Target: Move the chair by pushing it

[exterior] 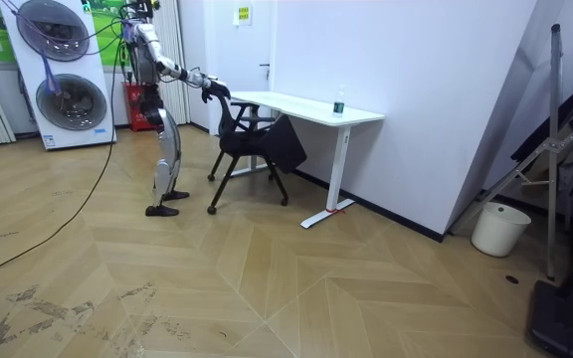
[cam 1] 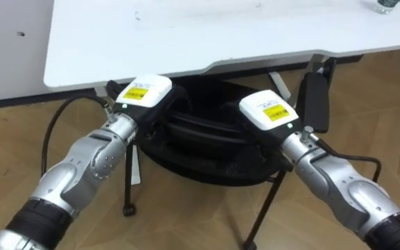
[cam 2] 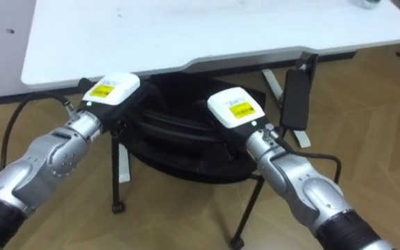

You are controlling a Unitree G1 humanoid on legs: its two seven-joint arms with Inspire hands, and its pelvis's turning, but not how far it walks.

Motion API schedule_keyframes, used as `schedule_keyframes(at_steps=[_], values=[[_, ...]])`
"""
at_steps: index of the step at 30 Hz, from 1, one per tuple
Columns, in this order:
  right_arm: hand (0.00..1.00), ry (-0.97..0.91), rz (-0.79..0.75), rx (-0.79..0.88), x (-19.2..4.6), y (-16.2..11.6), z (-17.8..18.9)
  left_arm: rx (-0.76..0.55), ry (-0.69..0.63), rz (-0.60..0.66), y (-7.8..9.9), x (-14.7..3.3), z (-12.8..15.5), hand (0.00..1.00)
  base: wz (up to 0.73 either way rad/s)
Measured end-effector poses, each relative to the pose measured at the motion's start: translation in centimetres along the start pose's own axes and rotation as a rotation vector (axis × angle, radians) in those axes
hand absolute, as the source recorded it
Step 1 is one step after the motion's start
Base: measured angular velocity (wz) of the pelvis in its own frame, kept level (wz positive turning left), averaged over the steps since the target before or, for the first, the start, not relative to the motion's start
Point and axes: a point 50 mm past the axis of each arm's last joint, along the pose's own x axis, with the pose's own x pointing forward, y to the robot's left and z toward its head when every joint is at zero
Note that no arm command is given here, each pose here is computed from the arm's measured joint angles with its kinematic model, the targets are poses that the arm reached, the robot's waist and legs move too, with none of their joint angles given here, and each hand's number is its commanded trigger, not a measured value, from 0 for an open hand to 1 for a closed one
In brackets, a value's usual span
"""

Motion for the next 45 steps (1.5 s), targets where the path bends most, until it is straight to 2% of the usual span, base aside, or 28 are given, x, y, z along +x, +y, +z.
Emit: schedule_keyframes(at_steps=[3,6,9,11,13,15,17,20,27,30,32,36,38,39,41,42,45], values=[[0.0,-0.013,0.004,-0.011,0.0,-0.1,0.2,-0.012,0.027,0.028,0.2,-0.4,-0.7,0.0,0.0],[0.0,-0.033,-0.012,-0.039,-0.2,-1.0,-0.1,-0.02,0.07,0.094,1.3,-0.7,-1.8,0.0,0.01],[0.0,-0.065,-0.083,-0.102,-0.9,-3.5,-0.6,-0.014,0.12,0.177,2.9,-1.3,-3.3,0.0,0.0],[0.0,-0.127,-0.14,-0.16,-1.5,-5.7,-0.4,0.051,0.139,0.211,4.5,-2.4,-4.3,0.0,0.03],[0.0,-0.172,-0.162,-0.214,-2.2,-6.9,-0.4,0.083,0.149,0.247,5.2,-3.5,-4.6,0.0,0.05],[0.0,-0.161,-0.248,-0.277,-3.0,-9.3,-1.1,0.116,0.152,0.325,6.6,-4.2,-4.6,0.0,0.02],[0.0,-0.096,-0.407,-0.317,-3.9,-12.3,-2.5,0.153,0.138,0.418,8.6,-4.8,-4.6,0.0,0.0],[0.0,-0.027,-0.531,-0.348,-5.0,-14.7,-4.1,0.164,0.148,0.511,10.2,-5.8,-5.4,0.0,0.04],[0.0,0.043,-0.742,-0.414,-7.5,-18.4,-5.9,0.154,0.265,0.609,11.1,-8.8,-8.0,0.0,0.0],[0.0,0.083,-0.849,-0.462,-9.0,-20.2,-6.7,0.197,0.3,0.675,12.7,-10.0,-8.9,0.0,-0.01],[0.0,0.122,-0.913,-0.511,-10.3,-21.7,-7.5,0.239,0.344,0.729,14.1,-11.4,-9.8,0.0,-0.06],[0.0,0.148,-0.989,-0.569,-11.9,-23.5,-7.9,0.227,0.402,0.825,15.6,-13.7,-10.9,0.0,-0.09],[0.0,0.159,-1.041,-0.58,-13.1,-24.3,-8.1,0.229,0.453,0.894,16.3,-15.7,-11.8,0.0,-0.21],[0.0,0.167,-1.058,-0.569,-13.5,-24.5,-8.3,0.235,0.47,0.913,16.5,-16.4,-12.0,0.0,-0.21],[0.0,0.217,-1.135,-0.514,-15.5,-24.8,-9.2,0.222,0.543,0.989,16.6,-18.8,-12.9,0.0,-0.18],[0.0,0.234,-1.157,-0.498,-15.9,-24.9,-9.5,0.206,0.56,1.008,16.6,-19.3,-13.1,0.0,-0.13],[0.0,0.344,-1.277,-0.456,-18.7,-25.2,-11.2,0.119,0.659,1.116,15.8,-22.4,-14.2,0.0,-0.04]])
